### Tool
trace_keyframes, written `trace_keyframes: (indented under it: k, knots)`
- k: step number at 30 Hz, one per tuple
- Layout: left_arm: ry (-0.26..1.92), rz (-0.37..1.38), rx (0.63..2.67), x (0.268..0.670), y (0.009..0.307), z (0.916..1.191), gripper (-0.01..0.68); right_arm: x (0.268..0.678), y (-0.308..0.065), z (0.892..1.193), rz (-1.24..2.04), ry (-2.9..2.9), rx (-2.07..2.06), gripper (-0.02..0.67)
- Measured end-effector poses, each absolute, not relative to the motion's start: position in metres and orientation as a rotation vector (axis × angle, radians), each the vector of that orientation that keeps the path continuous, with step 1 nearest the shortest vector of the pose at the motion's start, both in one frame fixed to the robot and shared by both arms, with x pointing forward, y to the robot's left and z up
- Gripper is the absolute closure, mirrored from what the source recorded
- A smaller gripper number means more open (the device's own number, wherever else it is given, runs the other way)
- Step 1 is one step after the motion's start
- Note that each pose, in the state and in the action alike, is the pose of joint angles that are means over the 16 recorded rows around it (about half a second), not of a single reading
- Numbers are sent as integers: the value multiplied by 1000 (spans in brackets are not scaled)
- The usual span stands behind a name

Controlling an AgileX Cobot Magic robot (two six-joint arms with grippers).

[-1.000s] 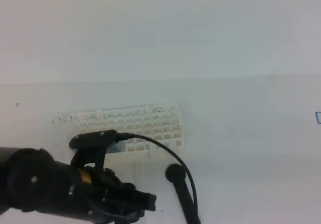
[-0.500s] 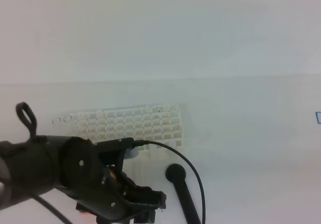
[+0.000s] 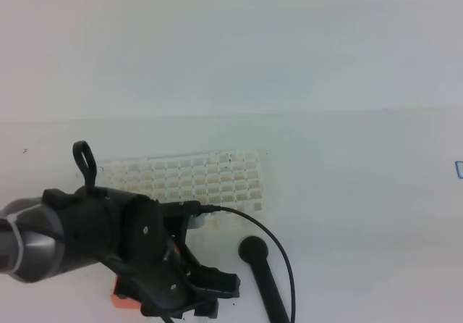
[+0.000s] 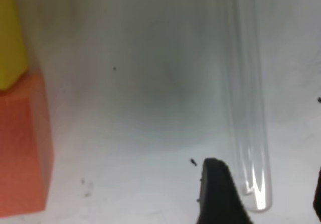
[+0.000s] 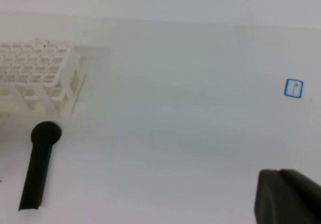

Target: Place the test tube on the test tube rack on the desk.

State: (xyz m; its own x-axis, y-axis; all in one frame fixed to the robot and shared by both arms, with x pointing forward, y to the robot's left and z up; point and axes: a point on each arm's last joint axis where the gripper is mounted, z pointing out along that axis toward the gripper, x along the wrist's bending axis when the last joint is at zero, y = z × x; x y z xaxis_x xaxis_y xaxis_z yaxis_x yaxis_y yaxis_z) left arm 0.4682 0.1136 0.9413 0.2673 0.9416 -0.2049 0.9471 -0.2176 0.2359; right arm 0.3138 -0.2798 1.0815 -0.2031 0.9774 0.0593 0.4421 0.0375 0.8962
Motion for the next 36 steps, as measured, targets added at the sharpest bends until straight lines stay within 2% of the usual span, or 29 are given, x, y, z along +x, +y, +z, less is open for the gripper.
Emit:
trace_keyframes:
  k: [36]
  knots:
    - [1783,30,2239,474,115,934,291,314,-279,1082,1142,1707,1450,650]
